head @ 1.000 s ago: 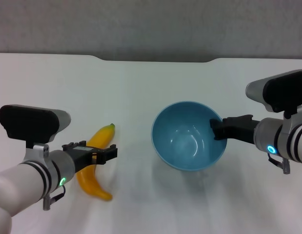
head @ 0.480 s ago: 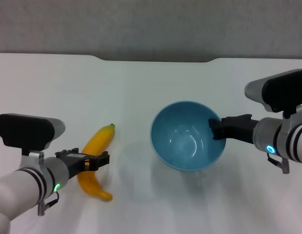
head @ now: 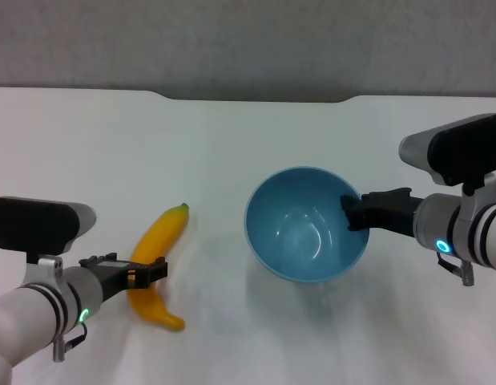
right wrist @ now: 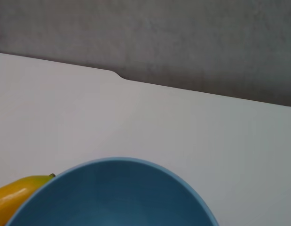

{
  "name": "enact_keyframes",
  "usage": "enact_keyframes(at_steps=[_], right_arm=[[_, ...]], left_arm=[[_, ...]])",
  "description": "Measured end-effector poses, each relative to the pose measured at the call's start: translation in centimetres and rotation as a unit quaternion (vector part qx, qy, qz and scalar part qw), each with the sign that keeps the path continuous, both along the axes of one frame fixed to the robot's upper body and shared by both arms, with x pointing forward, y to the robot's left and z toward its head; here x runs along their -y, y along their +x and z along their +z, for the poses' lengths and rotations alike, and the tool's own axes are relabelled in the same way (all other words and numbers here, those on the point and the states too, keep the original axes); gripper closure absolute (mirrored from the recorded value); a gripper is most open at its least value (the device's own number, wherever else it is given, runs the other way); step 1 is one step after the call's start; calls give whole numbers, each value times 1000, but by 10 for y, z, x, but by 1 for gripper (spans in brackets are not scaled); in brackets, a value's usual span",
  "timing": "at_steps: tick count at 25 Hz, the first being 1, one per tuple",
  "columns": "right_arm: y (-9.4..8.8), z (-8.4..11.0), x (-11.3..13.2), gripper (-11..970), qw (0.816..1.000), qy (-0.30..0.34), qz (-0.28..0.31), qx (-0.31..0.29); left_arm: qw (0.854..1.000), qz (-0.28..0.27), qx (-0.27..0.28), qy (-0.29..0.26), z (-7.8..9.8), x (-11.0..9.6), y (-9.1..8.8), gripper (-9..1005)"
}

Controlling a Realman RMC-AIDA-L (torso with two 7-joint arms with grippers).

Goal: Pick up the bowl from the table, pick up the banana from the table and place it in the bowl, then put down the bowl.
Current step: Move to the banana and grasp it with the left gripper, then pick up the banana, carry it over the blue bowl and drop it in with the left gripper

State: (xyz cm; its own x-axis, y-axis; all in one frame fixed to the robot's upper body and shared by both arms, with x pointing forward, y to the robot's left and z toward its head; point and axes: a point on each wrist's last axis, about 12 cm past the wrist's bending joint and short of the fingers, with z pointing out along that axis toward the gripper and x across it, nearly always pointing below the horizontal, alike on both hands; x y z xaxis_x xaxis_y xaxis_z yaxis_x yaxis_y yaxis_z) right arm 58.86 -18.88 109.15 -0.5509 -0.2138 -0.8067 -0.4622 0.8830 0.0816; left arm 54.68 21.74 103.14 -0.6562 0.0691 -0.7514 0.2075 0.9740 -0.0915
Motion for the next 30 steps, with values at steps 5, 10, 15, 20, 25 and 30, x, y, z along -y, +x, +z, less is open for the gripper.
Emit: enact_keyframes(at_steps=[5, 10, 15, 20, 25, 30], right_arm=[[0, 0, 0, 921, 1000, 0, 1, 0], [0, 0, 0, 921, 1000, 0, 1, 0], [-2, -2, 2, 921, 1000, 1, -2, -3], [-2, -2, 2, 920, 1000, 1, -3, -3], [-2, -2, 3, 920, 1000, 0, -4, -1], [-3, -3, 1, 920, 1000, 1, -1, 0]], left_arm=[[1000, 0, -5, 1, -3, 0, 0, 105], [1000, 9, -20, 3, -9, -2, 0, 106], [1000, 11, -21, 0, -9, -2, 0, 106], [1000, 13, -21, -3, -9, -2, 1, 146], [1000, 16, -21, -8, -8, -1, 1, 185], [1000, 18, -20, -9, -8, -2, 0, 383]])
